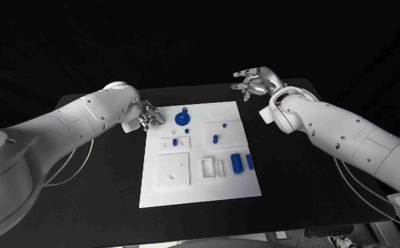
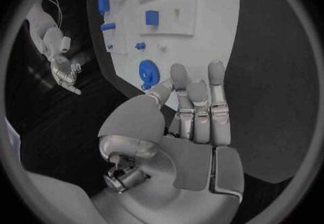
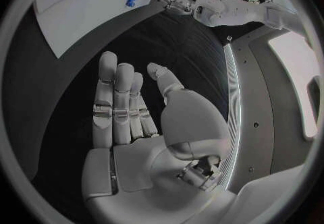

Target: Assemble the parts on the task board

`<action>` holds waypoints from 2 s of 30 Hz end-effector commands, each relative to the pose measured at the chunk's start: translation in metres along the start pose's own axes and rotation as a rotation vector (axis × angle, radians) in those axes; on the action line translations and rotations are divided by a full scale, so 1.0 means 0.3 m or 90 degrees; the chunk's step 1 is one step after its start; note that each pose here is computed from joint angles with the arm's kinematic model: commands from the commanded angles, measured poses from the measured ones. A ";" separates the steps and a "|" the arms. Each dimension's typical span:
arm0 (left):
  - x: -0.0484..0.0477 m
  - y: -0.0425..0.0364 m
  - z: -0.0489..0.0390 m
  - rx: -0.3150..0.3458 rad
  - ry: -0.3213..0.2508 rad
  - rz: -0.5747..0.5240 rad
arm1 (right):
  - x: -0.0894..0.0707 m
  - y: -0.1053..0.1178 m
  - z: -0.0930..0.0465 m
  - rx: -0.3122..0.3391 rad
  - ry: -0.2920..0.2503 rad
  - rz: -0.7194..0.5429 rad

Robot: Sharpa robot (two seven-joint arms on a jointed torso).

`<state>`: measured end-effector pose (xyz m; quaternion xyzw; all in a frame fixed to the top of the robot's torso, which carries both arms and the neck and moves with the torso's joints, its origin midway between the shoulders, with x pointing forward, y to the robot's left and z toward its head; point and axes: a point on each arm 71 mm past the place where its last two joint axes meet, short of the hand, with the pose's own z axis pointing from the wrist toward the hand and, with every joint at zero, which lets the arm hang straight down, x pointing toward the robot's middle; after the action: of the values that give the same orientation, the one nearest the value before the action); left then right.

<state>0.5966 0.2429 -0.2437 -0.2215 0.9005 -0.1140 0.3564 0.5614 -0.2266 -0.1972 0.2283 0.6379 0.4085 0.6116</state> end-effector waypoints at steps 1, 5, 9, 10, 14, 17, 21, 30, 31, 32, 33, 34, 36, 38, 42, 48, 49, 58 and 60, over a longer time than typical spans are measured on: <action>-0.008 -0.007 -0.014 0.013 0.005 -0.015 | -0.004 0.000 -0.001 -0.002 0.002 -0.004; -0.016 -0.002 -0.028 0.016 0.010 -0.016 | -0.006 -0.002 -0.001 -0.001 0.001 -0.005; -0.021 0.006 -0.043 0.018 0.020 -0.016 | -0.007 -0.005 -0.001 0.000 0.001 -0.005; -0.021 0.007 -0.047 0.019 0.022 -0.016 | -0.007 -0.005 -0.001 0.000 0.001 -0.005; -0.018 0.012 -0.066 0.022 0.033 -0.010 | -0.009 -0.007 -0.001 0.001 0.001 -0.005; -0.010 0.012 -0.086 0.028 0.042 -0.004 | -0.010 -0.009 -0.001 0.002 0.001 -0.006; 0.002 0.011 -0.105 0.034 0.047 0.002 | -0.010 -0.011 -0.001 0.003 0.001 -0.006; 0.050 0.007 -0.132 0.036 0.047 0.023 | -0.009 -0.014 0.000 0.005 0.003 -0.006; 0.056 0.007 -0.134 0.035 0.046 0.026 | -0.009 -0.015 0.000 0.005 0.003 -0.006; 0.063 0.008 -0.136 0.033 0.044 0.028 | -0.009 -0.015 0.000 0.005 0.003 -0.006; 0.070 0.010 -0.138 0.030 0.042 0.032 | -0.009 -0.015 0.000 0.005 0.003 -0.006; 0.078 0.011 -0.139 0.028 0.040 0.035 | -0.009 -0.016 0.000 0.005 0.003 -0.006; 0.090 0.012 -0.141 0.024 0.036 0.041 | -0.009 -0.016 0.000 0.005 0.003 -0.006; 0.106 0.014 -0.144 0.021 0.033 0.050 | -0.010 -0.017 0.000 0.006 0.003 -0.006; 0.134 0.016 -0.150 0.019 0.028 0.063 | -0.010 -0.018 0.000 0.006 0.003 -0.006; 0.168 0.019 -0.157 0.021 0.021 0.078 | -0.011 -0.019 0.000 0.006 0.003 -0.007; 0.171 0.019 -0.157 0.022 0.020 0.080 | -0.012 -0.019 0.000 0.007 0.003 -0.007; 0.197 0.009 -0.158 0.026 0.009 0.101 | -0.010 -0.018 0.000 0.006 0.003 -0.006; 0.202 0.005 -0.157 0.026 0.009 0.105 | -0.010 -0.018 0.000 0.006 0.004 -0.006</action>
<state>0.5232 0.2193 -0.2476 -0.1435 0.9203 -0.1093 0.3471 0.5631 -0.2333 -0.2000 0.2322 0.6403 0.4005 0.6129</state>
